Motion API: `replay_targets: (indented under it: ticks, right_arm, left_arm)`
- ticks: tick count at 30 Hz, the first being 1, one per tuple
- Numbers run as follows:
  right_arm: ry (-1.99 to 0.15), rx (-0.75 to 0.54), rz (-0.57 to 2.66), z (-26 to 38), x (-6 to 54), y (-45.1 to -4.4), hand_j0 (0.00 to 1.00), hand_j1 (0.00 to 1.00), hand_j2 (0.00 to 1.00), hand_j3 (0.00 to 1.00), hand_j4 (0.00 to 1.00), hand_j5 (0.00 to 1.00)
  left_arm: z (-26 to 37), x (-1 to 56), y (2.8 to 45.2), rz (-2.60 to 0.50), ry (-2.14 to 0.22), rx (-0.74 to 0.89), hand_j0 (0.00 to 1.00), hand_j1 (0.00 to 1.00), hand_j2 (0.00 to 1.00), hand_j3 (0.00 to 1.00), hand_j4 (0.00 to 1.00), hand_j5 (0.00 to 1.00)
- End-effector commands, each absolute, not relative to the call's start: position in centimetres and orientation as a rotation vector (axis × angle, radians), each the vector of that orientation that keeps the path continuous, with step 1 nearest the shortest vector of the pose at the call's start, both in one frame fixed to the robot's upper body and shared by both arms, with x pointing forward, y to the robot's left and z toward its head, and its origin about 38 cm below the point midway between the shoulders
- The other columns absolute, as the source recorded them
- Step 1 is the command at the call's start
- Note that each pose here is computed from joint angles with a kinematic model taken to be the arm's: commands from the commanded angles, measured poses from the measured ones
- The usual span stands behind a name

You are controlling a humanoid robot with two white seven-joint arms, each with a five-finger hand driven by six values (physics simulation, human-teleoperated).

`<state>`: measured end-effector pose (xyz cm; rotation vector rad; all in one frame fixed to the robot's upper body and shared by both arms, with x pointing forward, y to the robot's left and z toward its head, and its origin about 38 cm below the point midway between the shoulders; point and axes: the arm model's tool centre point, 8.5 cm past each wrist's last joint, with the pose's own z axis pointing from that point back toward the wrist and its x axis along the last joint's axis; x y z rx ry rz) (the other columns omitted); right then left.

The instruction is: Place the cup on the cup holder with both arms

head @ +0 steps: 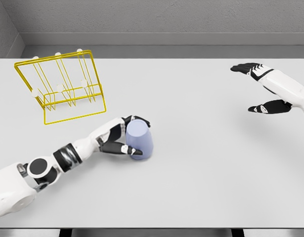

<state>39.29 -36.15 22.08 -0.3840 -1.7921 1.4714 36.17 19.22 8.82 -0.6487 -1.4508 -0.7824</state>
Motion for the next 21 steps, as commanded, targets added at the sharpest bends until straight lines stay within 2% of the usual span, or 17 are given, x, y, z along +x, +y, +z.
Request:
replay_targets:
  ticks: [1, 21]
  right_arm:
    - [-1.796, -0.380, 1.464, 22.2, 39.3, -36.2, 1.00, 1.00, 1.00, 1.00, 1.00, 1.00]
    - [-1.798, -0.381, 1.465, 22.2, 39.3, -36.2, 1.00, 1.00, 1.00, 1.00, 1.00, 1.00]
  left_arm:
    - [9.9, 36.2, 20.1, -0.782, -1.472, -0.641, 0.64, 0.64, 0.64, 0.64, 0.64, 0.64]
    - [16.5, 37.4, 25.3, -0.732, -1.587, -0.569, 0.65, 0.65, 0.65, 0.65, 0.65, 0.65]
